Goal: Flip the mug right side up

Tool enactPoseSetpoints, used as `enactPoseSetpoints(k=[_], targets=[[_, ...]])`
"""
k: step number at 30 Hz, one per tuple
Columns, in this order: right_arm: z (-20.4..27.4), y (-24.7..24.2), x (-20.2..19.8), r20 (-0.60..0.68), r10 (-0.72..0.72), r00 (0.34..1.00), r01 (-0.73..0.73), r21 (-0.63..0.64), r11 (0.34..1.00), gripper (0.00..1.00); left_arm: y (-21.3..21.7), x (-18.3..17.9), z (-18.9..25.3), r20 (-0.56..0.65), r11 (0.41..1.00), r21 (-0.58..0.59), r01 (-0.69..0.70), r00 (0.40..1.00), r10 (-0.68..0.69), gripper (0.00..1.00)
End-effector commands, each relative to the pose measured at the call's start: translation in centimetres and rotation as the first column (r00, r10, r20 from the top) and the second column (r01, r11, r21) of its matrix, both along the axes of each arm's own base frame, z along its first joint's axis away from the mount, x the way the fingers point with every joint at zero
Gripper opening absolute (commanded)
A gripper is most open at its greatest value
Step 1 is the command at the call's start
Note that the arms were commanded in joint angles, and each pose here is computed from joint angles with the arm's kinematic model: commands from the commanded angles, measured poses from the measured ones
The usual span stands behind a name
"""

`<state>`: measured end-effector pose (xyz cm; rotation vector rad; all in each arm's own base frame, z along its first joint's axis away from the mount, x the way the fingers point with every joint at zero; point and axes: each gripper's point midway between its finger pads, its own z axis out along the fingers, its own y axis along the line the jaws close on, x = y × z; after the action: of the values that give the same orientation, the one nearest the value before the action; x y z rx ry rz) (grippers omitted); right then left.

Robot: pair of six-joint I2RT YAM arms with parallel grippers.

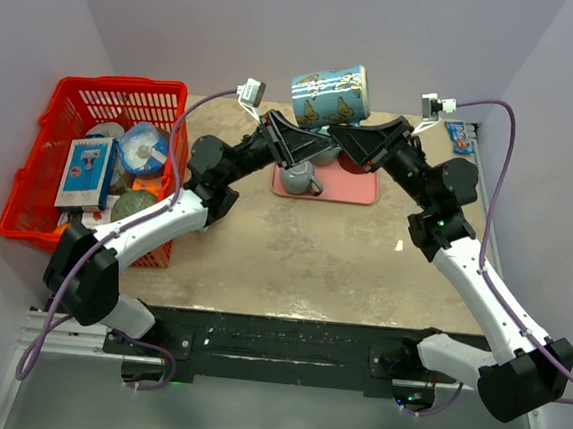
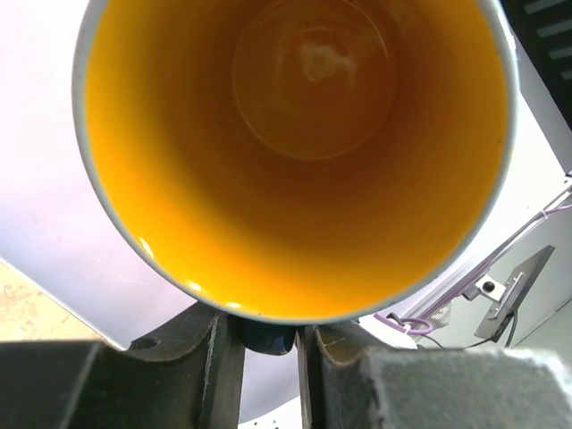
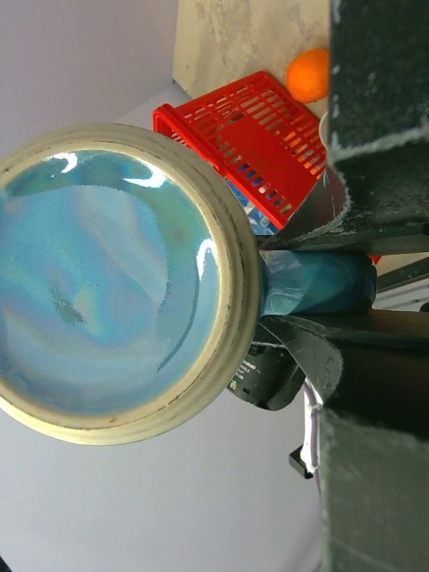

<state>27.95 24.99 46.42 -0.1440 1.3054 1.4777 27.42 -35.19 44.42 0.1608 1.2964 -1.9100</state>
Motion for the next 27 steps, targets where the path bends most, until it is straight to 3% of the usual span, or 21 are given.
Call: enactPoseSetpoints(k=[1, 5, 6, 7, 9, 10, 12, 13, 16, 22, 27], targets=[[2.0, 0.5, -2.4, 0.15, 0.044, 0.988, -0.039, -0.036, 0.999, 0.0, 0.2, 0.4, 2.0, 0.036, 0.999, -0.031, -0.038, 0.999, 0.039, 0.0], [0.5, 0.3, -1.0, 0.096, -0.015, 0.995, 0.023, -0.085, 0.996, 0.0, 0.6, 0.8, 1.9, 0.041, 0.996, -0.01, -0.09, 0.995, 0.09, 0.0], [0.3, 0.2, -0.7, 0.1, -0.03, 0.995, 0.04, -0.099, 0.994, 0.05, 0.6, 0.9, 1.5, 0.033, 0.995, 0.003, -0.102, 0.994, 0.102, 0.0], [0.1, 0.0, -0.3, 0.087, -0.055, 0.995, 0.064, -0.099, 0.993, 0.18, 0.6, 1.0, 1.3, 0.04, 0.993, 0.012, -0.114, 0.993, 0.114, 0.0], [-0.6, -0.1, 0.2, 0.073, -0.075, 0.995, 0.083, -0.114, 0.99, 0.22, 1.0, 1.1, 1.2, 0.033, 0.99, 0.021, -0.142, 0.989, 0.141, 0.0], [-0.9, -0.2, 0.6, 0.06, -0.094, 0.994, 0.1, -0.113, 0.989, 0.32, 1.0, 1.2, 1.0, 0.032, 0.988, 0.029, -0.151, 0.988, 0.15, 0.0], [-1.5, -0.2, 1.0, 0.04, -0.103, 0.994, 0.107, -0.12, 0.987, 0.39, 1.2, 1.3, 0.9, 0.028, 0.986, 0.031, -0.162, 0.987, 0.161, 0.0], [-1.8, -0.2, 1.1, 0.029, -0.106, 0.994, 0.109, -0.121, 0.987, 0.53, 1.3, 1.2, 0.8, 0.025, 0.986, 0.034, -0.165, 0.986, 0.165, 0.0], [-2.5, -0.4, 1.7, -0.003, -0.132, 0.991, 0.13, -0.118, 0.984, 0.7, 1.4, 1.8, 0.2, -0.017, 0.981, 0.064, -0.185, 0.982, 0.186, 0.0], [-5.1, -0.8, 3.0, -0.089, -0.189, 0.978, 0.173, -0.161, 0.972, 0.83, 1.8, 3.1, -1.2, -0.059, 0.953, 0.165, -0.253, 0.962, 0.265, 0.0], [-9.1, -1.4, 4.3, -0.211, -0.259, 0.943, 0.208, -0.236, 0.949, 0.88, 2.7, 4.7, -3.3, -0.059, 0.888, 0.3, -0.35, 0.922, 0.383, 0.0]])
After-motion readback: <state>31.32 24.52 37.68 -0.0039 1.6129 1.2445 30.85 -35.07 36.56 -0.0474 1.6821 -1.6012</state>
